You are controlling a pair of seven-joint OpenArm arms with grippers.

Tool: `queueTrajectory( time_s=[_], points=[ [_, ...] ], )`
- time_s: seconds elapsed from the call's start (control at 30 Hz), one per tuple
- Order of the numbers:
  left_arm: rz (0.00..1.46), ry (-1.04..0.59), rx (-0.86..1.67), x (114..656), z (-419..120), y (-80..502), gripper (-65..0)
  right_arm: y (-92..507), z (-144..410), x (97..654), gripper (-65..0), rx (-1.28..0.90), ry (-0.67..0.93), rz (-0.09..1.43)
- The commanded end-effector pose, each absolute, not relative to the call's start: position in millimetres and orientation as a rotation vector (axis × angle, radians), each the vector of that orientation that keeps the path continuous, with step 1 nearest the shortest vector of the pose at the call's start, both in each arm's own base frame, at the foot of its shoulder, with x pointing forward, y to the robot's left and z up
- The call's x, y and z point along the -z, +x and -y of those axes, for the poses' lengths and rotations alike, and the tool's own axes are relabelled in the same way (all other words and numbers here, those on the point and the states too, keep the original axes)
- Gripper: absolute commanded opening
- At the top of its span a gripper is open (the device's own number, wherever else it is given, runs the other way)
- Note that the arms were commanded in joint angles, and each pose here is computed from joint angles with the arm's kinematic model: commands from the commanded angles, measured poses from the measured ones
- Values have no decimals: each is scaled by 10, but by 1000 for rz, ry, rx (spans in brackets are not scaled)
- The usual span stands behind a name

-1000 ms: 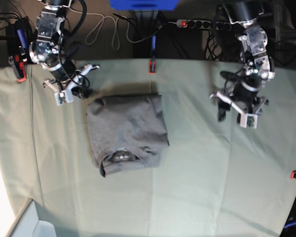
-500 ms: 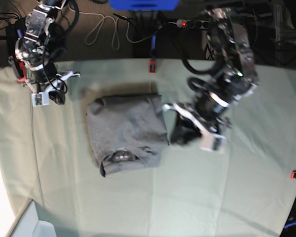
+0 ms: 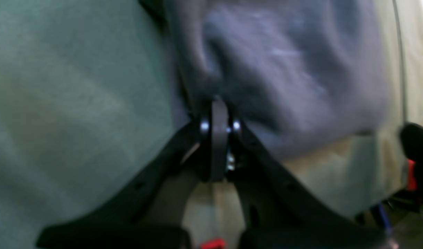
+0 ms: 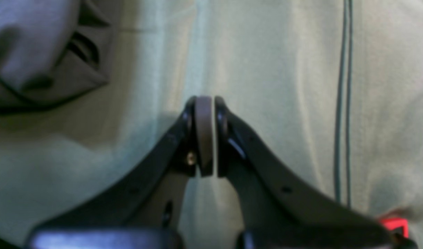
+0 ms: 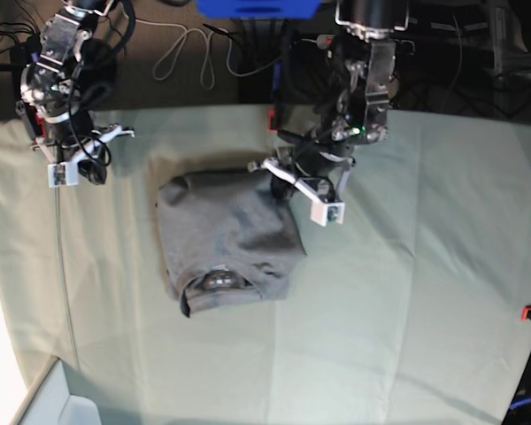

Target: Layout the t-shirt on the table in an organized manner, then fold the t-shirt properly

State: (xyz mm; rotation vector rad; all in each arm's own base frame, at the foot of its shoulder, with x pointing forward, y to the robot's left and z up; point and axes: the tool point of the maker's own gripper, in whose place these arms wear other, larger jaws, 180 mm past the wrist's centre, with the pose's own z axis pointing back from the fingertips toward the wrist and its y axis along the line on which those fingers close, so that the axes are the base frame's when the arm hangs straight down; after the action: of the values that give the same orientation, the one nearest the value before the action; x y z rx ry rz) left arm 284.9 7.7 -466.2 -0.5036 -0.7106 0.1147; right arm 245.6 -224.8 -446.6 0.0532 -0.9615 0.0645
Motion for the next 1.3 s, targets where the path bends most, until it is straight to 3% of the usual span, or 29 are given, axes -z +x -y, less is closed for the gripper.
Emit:
queueTrajectory(
  time_s=[0.0,0.13,0.37,0.47,0.6,0.87,1.03,1.27],
  points=[
    [743,-499,-126,4637,-138,2934,-650,2541,2270,4333,-650,-72,56,1016],
    [755,-466,-127,4665,-363,2860,-650,2456,2362,4181,-650,-91,8,1036],
    [882,-583,-212,4074,-564,2682,-650,2225,2228,3907,-650,-96,-34,1069],
    [907,-615,-194,3840,-670,2509,-649,1981,2221,3955,-650,-78,-59,990],
    [812,-596,-117,3804,-745,2148,-649,1561,2273,4155,-650,-82,-80,821],
    [515,-317,-356,4567,-1571,1237,-650,772,2276,4680,-650,-77,-21,571],
    [255,-111,-335,5342,-1960,418,-650,431,2142,5223,-650,-72,97,419],
    [170,77,-321,6097,-2380,-40,-650,151,1667,6004,-650,13,340,314]
  ],
)
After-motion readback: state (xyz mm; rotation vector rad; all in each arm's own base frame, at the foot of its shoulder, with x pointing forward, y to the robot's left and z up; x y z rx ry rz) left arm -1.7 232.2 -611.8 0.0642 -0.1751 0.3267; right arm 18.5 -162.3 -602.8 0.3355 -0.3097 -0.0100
